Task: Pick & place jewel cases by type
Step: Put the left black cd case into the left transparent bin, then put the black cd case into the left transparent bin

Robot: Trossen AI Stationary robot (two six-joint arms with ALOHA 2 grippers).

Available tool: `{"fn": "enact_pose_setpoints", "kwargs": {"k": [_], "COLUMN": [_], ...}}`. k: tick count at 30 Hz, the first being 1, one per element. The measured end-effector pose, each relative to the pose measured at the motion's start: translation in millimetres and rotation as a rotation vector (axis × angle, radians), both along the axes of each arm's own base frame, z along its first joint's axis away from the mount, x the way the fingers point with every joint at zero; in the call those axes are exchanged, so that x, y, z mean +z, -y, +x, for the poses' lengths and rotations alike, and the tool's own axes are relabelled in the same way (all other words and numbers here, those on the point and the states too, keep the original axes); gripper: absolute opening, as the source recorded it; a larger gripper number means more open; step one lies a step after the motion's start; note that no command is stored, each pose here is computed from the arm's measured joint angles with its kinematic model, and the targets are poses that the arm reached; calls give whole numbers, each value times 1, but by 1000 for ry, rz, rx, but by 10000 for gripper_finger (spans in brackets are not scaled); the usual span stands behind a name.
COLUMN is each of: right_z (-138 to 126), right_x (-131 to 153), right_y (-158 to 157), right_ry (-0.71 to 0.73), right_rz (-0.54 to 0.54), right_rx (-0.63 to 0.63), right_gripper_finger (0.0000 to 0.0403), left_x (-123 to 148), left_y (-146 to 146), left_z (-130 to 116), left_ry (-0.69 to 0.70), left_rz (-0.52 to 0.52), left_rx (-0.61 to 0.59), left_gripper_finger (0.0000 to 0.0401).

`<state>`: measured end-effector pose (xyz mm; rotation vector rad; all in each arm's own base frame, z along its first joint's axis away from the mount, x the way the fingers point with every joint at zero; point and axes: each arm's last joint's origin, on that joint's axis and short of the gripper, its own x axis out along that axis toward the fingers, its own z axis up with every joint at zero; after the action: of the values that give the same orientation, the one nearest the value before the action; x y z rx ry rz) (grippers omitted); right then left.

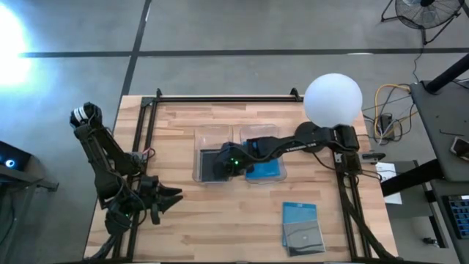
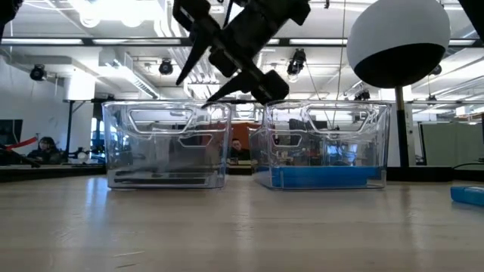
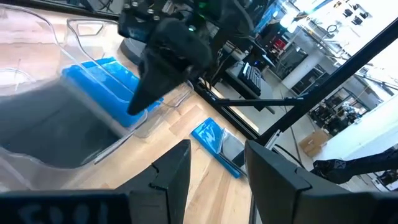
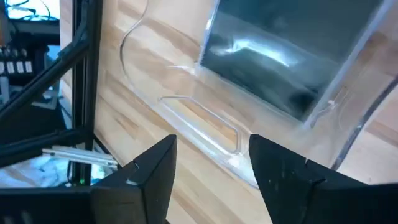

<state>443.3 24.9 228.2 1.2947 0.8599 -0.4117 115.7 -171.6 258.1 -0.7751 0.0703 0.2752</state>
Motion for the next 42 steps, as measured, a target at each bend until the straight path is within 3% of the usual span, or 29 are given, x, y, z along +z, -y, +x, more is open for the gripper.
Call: {"fn": "enact_pose_setpoints", "kwargs": {"k": [5,11,16,19,23,28,32,38,42], "right_z": [-11,-65,-111,-136,-171,-215,-235,-255,-262], "right_x": [12,56,45,37,31,20,6,-18,-38], "right_y": [-17,-68,-131,-171,-208,-236,-240,-240,-234], "right_ry": [-26,-189,-454,-533,-648,-867,-976,-1046,-1051], "right_rz": [-54,-126,-80,-30,-44,-85,-72,-93,-117], "right_rx": [48,102,135,121,130,427,627,781,858], "right_gripper_finger": [196,196,196,196,192,167,125,42,12], "left_x": [0,0,0,-1,-1,-2,-2,-2,-2], "left_y": [0,0,-1,-1,0,0,0,0,0], "left_z": [0,0,1,1,1,1,1,1,1], "left_ry": [0,0,-1,-4,-18,-32,-35,-32,-26], "left_rz": [0,-1,3,3,0,-1,-2,-14,-43], "left_rx": [2,2,3,0,-20,-38,-42,-40,-35], "left_gripper_finger": [133,133,133,133,133,133,133,133,133]}}
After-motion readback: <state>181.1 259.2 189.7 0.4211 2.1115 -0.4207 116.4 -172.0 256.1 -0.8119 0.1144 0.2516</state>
